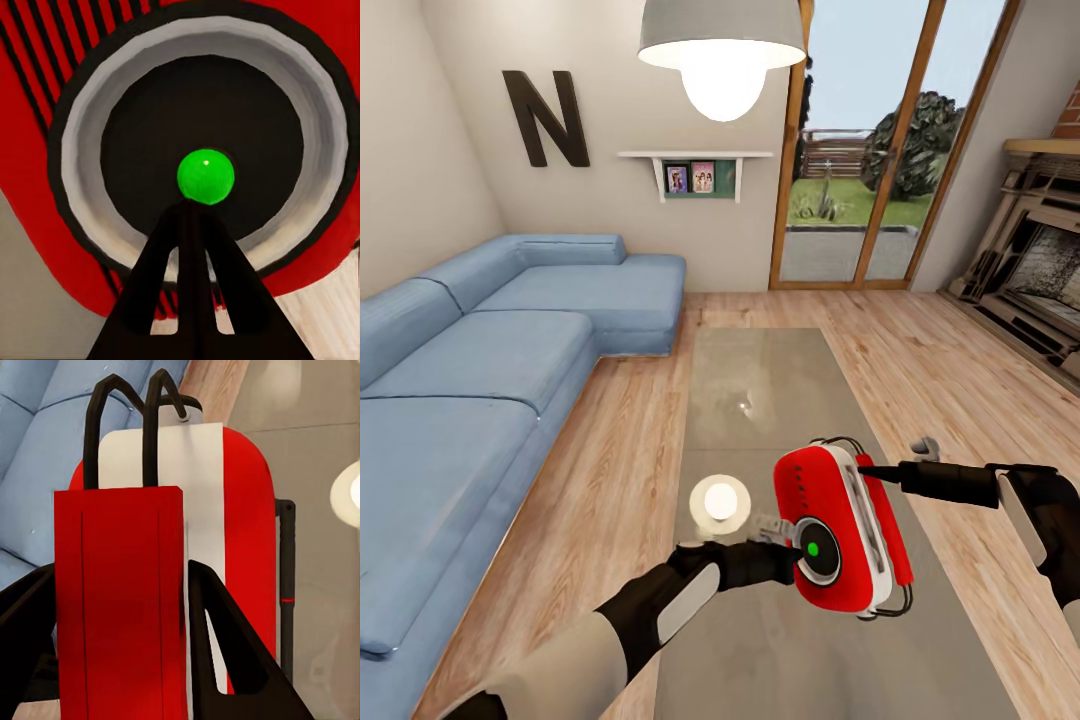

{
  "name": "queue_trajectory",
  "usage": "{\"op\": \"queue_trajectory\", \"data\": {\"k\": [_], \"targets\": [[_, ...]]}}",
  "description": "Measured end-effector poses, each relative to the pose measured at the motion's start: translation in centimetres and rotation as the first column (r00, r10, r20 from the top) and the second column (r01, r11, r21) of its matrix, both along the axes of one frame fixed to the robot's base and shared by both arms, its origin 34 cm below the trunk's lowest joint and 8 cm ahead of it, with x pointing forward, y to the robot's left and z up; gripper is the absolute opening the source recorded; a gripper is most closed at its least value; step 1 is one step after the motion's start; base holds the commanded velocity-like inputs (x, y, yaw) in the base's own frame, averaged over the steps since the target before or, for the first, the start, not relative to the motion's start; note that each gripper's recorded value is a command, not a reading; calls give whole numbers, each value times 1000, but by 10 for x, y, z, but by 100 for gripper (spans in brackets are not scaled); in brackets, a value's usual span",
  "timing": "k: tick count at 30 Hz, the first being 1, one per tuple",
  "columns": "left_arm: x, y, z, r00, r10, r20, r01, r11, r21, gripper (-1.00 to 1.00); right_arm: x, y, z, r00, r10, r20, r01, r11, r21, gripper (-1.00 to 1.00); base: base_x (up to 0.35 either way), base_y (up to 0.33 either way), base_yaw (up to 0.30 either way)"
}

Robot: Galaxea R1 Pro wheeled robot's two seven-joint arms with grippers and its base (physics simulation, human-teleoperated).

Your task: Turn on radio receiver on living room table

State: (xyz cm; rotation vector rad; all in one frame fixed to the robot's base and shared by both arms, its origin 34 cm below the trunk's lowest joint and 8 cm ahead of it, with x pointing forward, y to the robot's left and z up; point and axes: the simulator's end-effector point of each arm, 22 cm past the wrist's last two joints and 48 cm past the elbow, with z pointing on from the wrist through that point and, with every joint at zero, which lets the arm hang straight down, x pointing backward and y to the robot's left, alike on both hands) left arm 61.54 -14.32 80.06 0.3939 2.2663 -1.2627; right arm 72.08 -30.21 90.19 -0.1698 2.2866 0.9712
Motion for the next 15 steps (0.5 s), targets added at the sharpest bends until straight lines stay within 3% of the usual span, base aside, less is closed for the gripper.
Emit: {"op": "queue_trajectory", "data": {"k": [3, 5, 6, 8, 10, 15], "targets": [[6, -13, 30, 999, -5, 54, 9, 998, -58, -100, -2, -4, -8, 1000, -6, -19, 5, 1000, -25, -100, 0, 0, 0], [8, -22, 50, 996, -13, 84, 21, 995, -93, -100, -5, -16, -26, 999, -10, -38, 6, 995, -98, -100, 0, 0, 0], [4, -29, 62, 994, -28, 103, 40, 993, -113, -100, -8, -20, -36, 998, -18, -63, 11, 994, -110, -100, 0, 0, 0], [-9, -41, 73, 990, -70, 123, 86, 988, -128, -100, -9, -28, -47, 998, -16, -54, 8, 989, -150, -100, 0, 0, 0], [-27, -53, 79, 987, -110, 119, 127, 981, -148, -100, -10, -32, -53, 999, -14, -47, 5, 985, -171, -100, 0, 0, 0], [-37, -59, 82, 986, -132, 103, 147, 976, -162, -100, -10, -36, -55, 999, -17, -46, 8, 983, -181, -100, 0, 0, 0]]}}
